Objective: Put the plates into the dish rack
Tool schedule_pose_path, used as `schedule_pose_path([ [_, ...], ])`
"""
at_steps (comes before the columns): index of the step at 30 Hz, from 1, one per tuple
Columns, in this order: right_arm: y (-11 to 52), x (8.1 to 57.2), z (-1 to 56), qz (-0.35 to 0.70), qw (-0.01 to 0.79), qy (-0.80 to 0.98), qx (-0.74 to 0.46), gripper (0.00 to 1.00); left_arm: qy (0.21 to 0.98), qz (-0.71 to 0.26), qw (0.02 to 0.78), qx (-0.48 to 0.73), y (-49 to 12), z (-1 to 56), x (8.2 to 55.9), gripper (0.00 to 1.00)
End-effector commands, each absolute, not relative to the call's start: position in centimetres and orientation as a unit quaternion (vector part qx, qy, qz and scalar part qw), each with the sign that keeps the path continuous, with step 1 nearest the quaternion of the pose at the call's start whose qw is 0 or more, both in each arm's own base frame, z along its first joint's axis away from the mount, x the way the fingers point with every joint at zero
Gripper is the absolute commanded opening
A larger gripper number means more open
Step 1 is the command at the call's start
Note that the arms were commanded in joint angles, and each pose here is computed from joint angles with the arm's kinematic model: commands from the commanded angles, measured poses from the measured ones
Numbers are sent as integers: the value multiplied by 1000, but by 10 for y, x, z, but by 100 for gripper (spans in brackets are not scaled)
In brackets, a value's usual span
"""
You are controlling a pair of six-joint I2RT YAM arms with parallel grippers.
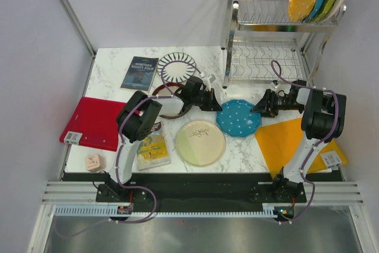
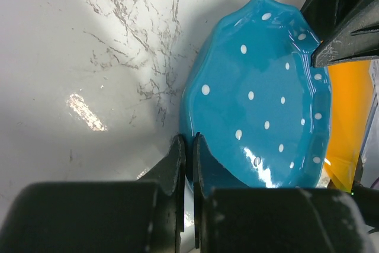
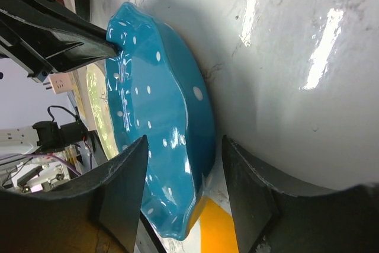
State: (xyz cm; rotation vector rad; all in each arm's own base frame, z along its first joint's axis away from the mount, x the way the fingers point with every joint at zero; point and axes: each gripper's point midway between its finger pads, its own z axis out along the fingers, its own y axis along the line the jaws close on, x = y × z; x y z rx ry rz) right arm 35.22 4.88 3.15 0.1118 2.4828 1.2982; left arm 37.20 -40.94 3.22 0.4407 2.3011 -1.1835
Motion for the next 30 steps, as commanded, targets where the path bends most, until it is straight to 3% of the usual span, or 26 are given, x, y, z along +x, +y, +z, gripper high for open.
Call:
schedule_pose_path([
  [1, 43, 357, 12, 427, 169, 888, 31, 61, 853, -441, 247, 131, -414, 29, 376, 2],
  [5, 47, 352, 12, 435, 152, 887, 35, 55, 852, -440, 255, 122, -417, 31, 384, 2],
  [9, 51, 344, 8, 445, 130, 885, 39, 42, 847, -444, 266, 121, -424, 36, 392, 2],
  [16, 62, 339, 13, 465, 113, 878, 24, 41, 844, -446, 272, 119, -427, 38, 398, 2],
  [20, 65, 337, 15, 474, 109, 873, 24, 25, 844, -448, 271, 115, -427, 37, 398, 2],
  [22, 69, 337, 23, 496, 110, 861, 24, 3, 845, -447, 272, 115, -429, 35, 398, 2],
  [23, 69, 339, 27, 497, 114, 860, 21, 0, 845, -444, 274, 116, -429, 34, 399, 7],
  [24, 68, 341, 32, 496, 120, 860, 17, 0, 846, -436, 286, 115, -427, 37, 403, 27],
  [27, 61, 347, 60, 480, 151, 864, -14, 0, 848, -408, 313, 128, -415, 45, 412, 56],
  [30, 58, 343, 96, 464, 174, 867, -55, 0, 839, -405, 336, 136, -393, 73, 422, 60],
])
